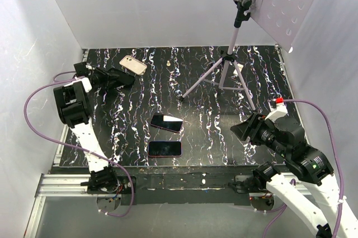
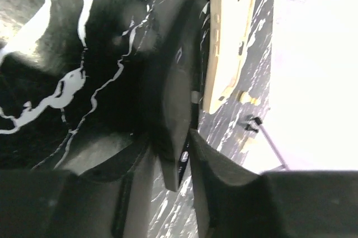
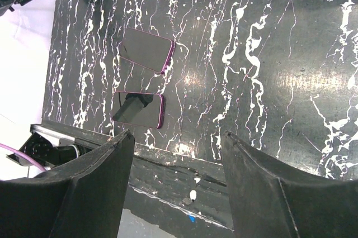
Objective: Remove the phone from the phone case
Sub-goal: Place the phone case at the center of the board, then reset both arms
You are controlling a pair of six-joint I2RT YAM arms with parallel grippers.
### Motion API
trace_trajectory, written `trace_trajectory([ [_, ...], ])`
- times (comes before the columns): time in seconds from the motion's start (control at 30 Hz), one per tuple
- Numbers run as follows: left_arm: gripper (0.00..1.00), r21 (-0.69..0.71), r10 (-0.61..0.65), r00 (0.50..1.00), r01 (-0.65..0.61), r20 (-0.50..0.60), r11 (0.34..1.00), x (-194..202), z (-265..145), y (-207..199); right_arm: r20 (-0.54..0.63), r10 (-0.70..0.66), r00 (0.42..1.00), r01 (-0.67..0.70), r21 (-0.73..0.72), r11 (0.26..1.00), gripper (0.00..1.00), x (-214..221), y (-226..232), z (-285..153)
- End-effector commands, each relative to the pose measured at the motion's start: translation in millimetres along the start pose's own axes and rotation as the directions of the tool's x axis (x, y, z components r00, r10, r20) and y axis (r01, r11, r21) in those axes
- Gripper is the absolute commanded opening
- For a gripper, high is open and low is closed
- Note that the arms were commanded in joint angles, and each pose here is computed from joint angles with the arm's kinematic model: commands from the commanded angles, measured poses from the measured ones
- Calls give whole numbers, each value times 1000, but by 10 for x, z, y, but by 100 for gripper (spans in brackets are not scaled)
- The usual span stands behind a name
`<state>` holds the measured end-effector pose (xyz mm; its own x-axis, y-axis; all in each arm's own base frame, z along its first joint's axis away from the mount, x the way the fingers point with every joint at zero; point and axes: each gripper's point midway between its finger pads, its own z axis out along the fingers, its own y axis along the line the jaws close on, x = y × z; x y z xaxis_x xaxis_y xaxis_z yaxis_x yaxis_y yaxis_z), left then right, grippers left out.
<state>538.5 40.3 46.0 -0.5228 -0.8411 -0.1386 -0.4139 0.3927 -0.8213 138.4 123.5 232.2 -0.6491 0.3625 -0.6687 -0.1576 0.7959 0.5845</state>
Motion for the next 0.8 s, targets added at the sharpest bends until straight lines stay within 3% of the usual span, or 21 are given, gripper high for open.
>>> trace_trajectory([
  [0.0,38,26,13,999,-12,-33,1000,28,-58,-188,41,2,999,-1,-32,999,69,-140,116,-87],
  [0.07,53,40,15,999,-14,-37,999,58,-105,-219,33,-12,999,14,-47,999,70,-148,156,-103],
  [0.17,94,39,36,999,-36,3,999,72,-238,-280,32,-29,999,30,-39,999,73,-180,166,-162],
  [0.2,98,31,45,999,-45,12,998,74,-303,-319,36,-31,999,31,-26,999,74,-195,150,-182],
  [0.37,98,-161,115,990,-101,79,982,327,-829,-344,97,-31,995,21,96,995,76,-321,-55,-338],
  [0.5,98,-275,301,941,-252,153,928,1019,-1247,-374,171,-26,985,-7,191,982,77,-418,-256,-521],
  [0.67,98,-211,609,738,-571,291,793,1992,-1694,-990,282,-38,959,-11,169,985,81,-548,-290,-731],
  [0.7,98,-118,622,692,-629,367,769,2160,-1850,-1223,295,-43,955,-4,158,987,82,-560,-280,-767],
  [0.77,98,58,572,646,-687,505,724,2375,-2180,-1569,324,-48,945,3,138,990,83,-596,-263,-844],
])
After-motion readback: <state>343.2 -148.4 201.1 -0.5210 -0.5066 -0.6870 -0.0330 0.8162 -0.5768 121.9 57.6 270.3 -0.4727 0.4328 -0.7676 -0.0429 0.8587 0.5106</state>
